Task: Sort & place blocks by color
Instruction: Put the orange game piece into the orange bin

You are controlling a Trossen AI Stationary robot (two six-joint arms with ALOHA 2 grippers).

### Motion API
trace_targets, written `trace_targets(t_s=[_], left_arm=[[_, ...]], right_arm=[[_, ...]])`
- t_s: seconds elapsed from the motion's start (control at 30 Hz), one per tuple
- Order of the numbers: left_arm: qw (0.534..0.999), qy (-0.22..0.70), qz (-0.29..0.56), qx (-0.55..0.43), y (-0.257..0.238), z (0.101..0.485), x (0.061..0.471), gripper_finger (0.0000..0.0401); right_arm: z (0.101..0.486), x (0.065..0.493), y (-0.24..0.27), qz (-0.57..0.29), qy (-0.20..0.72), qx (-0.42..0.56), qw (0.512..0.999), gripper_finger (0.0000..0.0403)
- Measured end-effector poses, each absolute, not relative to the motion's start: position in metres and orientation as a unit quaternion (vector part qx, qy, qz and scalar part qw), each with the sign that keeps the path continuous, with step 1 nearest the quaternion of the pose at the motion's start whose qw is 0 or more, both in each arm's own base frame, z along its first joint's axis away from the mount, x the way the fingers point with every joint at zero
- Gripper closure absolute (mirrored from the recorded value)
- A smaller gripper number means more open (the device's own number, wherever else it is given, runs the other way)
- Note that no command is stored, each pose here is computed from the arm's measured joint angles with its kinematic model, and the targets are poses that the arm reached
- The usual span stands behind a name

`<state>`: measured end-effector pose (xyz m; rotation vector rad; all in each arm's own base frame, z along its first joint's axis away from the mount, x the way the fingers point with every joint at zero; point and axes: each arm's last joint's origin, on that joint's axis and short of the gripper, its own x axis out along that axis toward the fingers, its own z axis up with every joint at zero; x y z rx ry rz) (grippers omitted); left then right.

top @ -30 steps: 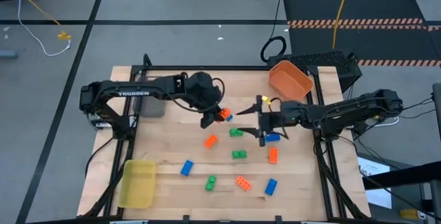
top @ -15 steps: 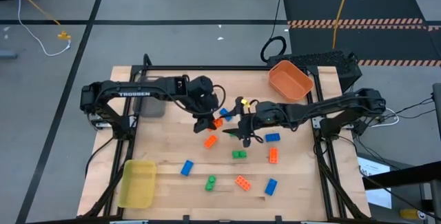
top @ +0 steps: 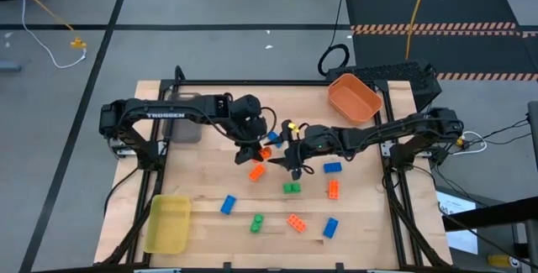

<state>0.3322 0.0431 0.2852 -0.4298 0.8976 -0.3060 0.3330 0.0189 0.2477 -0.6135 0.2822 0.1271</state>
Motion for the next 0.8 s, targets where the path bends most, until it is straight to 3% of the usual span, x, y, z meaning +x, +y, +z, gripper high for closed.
trace_targets(t_s=[0.67, 0.8], left_arm=[[0.868, 0.427, -0.145, -0.206, 0.042, 0.285, 0.333, 0.0256], [0.877, 0.421, -0.127, -0.193, 0.044, 0.286, 0.335, 0.0175]], right_arm=[[0.243, 0.335, 0.018, 0.069, 0.147, -0.329, 0.930, 0.0318], [0.238, 0.334, 0.016, 0.065, 0.174, -0.324, 0.928, 0.0318]])
